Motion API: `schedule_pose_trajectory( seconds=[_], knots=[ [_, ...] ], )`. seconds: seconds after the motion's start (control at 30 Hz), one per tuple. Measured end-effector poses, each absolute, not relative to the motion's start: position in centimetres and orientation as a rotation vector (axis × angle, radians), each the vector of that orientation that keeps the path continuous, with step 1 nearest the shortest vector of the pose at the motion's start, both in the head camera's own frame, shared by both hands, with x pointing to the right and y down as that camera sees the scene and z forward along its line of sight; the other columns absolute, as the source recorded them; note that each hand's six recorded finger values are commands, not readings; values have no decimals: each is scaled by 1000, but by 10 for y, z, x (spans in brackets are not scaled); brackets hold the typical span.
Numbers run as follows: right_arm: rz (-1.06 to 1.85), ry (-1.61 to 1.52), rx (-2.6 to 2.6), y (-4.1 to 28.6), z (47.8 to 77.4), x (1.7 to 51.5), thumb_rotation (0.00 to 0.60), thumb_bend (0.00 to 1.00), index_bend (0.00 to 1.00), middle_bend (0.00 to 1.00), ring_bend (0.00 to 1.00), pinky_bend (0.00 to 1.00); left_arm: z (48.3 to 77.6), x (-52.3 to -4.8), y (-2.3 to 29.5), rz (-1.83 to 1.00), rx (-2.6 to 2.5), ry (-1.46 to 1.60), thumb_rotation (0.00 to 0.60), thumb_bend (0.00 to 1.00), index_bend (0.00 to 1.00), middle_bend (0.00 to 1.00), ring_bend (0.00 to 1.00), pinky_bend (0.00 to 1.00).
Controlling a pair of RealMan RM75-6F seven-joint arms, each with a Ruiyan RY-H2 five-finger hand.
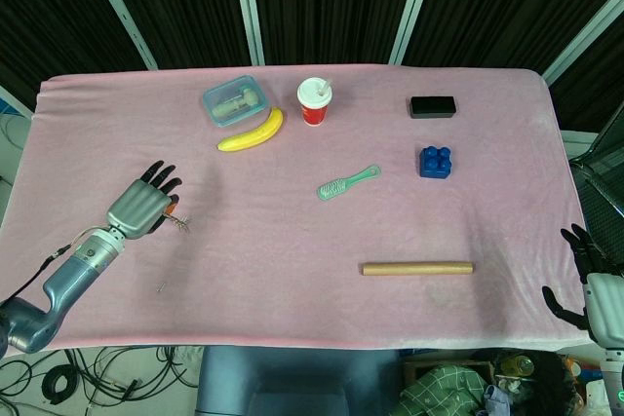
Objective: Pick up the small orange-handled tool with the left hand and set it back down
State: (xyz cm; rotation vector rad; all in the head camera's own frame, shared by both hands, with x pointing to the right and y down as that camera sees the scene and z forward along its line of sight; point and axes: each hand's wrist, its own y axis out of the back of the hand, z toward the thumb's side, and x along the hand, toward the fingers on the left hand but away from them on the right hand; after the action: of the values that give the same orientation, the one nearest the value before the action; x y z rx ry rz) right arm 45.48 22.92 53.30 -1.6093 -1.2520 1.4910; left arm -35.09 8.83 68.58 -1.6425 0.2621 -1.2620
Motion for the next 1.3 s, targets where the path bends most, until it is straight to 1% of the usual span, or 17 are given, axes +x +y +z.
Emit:
schedule_pose_trajectory(
  seconds=[0.17,0.37,0.8,1.03,1.3],
  knots=[
    [1492,-1252,-1609,229,533,455,600,273,0,0,149,235,674,-347,88,-1232,-1654,286,600,416,575,199,0,0],
    [1491,-1250,-1609,229,533,455,600,273,0,0,149,235,660,-344,95,-1213,-1679,285,600,416,575,199,0,0],
    [1491,-1250,-1610,229,533,454,600,274,0,0,149,235,643,-358,134,-1238,-1707,174,600,415,575,199,0,0],
    [1490,-1249,-1608,230,533,454,600,274,0,0,149,235,632,-363,148,-1238,-1746,181,600,416,575,199,0,0],
    [1490,-1249,-1608,229,533,454,600,273,0,0,149,235,633,-369,165,-1247,-1755,124,600,416,575,199,0,0]
  ],
)
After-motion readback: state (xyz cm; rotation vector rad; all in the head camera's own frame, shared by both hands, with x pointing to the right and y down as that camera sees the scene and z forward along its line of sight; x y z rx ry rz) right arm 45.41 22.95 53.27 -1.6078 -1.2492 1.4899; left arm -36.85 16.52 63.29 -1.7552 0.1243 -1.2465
